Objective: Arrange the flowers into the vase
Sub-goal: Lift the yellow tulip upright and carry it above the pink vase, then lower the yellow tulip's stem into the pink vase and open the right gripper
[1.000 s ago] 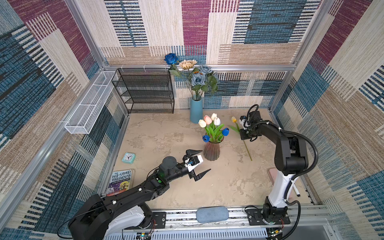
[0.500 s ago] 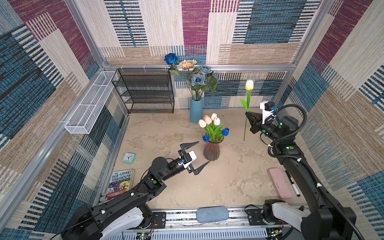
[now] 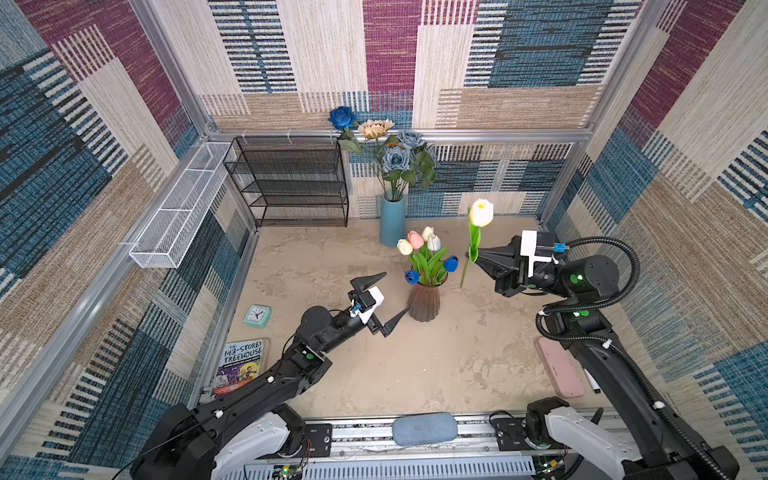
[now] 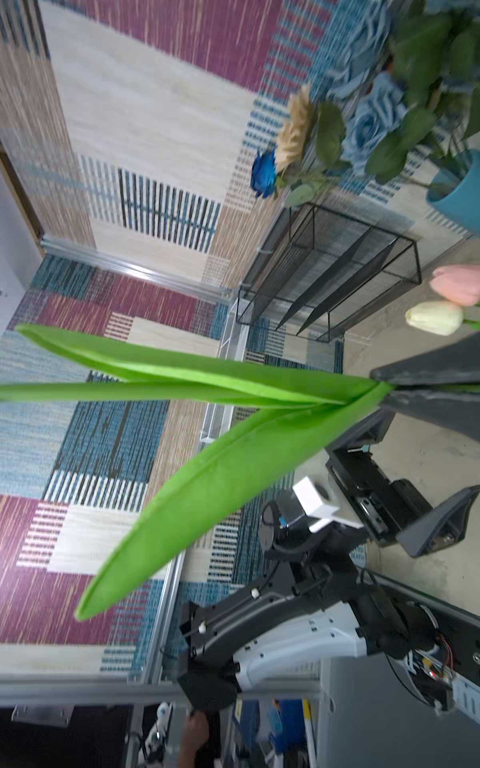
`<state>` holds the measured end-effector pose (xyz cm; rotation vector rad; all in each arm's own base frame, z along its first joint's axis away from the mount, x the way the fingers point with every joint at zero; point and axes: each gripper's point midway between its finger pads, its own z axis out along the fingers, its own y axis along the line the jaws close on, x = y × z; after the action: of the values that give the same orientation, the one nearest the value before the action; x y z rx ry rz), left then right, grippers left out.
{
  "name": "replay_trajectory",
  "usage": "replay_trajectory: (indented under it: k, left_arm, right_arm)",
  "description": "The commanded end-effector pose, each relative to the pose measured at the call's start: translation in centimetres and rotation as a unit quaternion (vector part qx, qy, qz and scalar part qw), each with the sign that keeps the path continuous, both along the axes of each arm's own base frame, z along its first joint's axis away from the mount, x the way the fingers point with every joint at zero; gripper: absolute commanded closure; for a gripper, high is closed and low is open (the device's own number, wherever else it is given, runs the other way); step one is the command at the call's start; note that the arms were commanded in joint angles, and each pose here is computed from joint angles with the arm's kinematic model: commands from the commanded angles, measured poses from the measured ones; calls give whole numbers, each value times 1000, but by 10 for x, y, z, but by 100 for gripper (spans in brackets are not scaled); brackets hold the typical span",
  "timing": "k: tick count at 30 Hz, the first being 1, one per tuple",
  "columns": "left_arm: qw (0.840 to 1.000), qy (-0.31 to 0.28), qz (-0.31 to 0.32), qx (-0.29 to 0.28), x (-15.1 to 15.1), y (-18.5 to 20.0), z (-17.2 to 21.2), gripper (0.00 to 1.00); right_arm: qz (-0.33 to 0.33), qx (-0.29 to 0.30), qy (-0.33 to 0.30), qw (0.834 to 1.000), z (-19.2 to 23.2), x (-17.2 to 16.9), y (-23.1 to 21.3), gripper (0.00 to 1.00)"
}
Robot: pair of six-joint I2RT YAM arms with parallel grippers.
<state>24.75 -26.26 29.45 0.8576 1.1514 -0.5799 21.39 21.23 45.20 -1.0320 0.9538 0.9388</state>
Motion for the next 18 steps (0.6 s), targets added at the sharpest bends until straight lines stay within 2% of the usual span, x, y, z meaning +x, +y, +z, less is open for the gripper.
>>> replay_trajectory:
  k: [1, 6, 9, 18]
  left_arm:
    - [1000, -6, -10, -21, -2, -1, 7, 2]
    - [1000, 0, -17, -22, -1, -4, 3, 1]
    - [1000, 4, -16, -20, -1, -4, -1, 2]
    - [1000, 11, -14, -12, 0, -4, -9, 1]
  right_arm:
    - [32, 14, -26, 999, 7, -9, 14, 100]
    - [-53, 85, -8, 995, 9, 31, 16, 100]
    - [-77, 109, 14, 991, 7, 48, 14, 100]
    - [-144, 126, 41, 981, -16, 79, 15, 100]
